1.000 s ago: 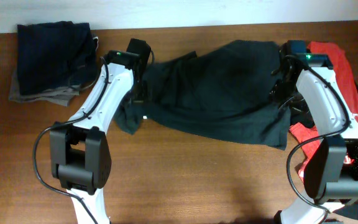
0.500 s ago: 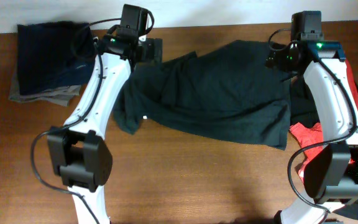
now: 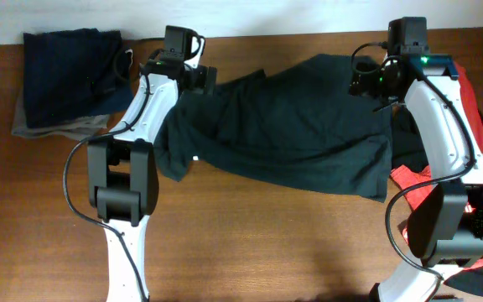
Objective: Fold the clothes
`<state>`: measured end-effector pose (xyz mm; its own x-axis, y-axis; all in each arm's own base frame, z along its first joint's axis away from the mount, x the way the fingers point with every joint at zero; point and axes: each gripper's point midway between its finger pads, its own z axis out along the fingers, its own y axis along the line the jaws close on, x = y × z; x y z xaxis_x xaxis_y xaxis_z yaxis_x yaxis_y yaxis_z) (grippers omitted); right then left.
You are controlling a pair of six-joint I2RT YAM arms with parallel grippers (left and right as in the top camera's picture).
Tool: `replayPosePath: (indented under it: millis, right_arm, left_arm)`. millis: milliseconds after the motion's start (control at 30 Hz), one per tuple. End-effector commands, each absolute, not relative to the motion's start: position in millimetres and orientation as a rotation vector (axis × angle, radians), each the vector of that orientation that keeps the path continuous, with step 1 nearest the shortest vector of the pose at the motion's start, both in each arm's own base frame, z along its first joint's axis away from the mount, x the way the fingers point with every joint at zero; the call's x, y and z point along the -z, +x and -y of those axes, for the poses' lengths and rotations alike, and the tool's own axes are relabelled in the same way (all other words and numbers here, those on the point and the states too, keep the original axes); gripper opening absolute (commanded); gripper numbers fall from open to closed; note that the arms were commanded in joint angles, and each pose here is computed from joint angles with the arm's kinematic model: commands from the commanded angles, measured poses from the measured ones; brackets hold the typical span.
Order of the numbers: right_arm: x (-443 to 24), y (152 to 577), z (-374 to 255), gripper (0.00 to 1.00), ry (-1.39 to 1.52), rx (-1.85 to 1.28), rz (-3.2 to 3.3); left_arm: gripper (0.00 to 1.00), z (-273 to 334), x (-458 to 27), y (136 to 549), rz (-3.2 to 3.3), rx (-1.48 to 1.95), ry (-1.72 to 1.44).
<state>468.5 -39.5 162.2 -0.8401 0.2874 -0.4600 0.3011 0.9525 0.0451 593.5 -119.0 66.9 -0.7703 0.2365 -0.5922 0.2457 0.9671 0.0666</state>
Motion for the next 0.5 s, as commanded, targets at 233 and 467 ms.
replayPosePath:
  millis: [233,467]
  right_arm:
    - [-157,460,38,0.99,0.418,0.027,-2.676]
    - [-141,435,20,0.83,0.406,-0.087,-2.808]
  left_arm:
    - [0.84,121,-26,584,-2.563,0.063,0.407]
    - [0.57,120,-23,582,-2.575,0.055,0.407]
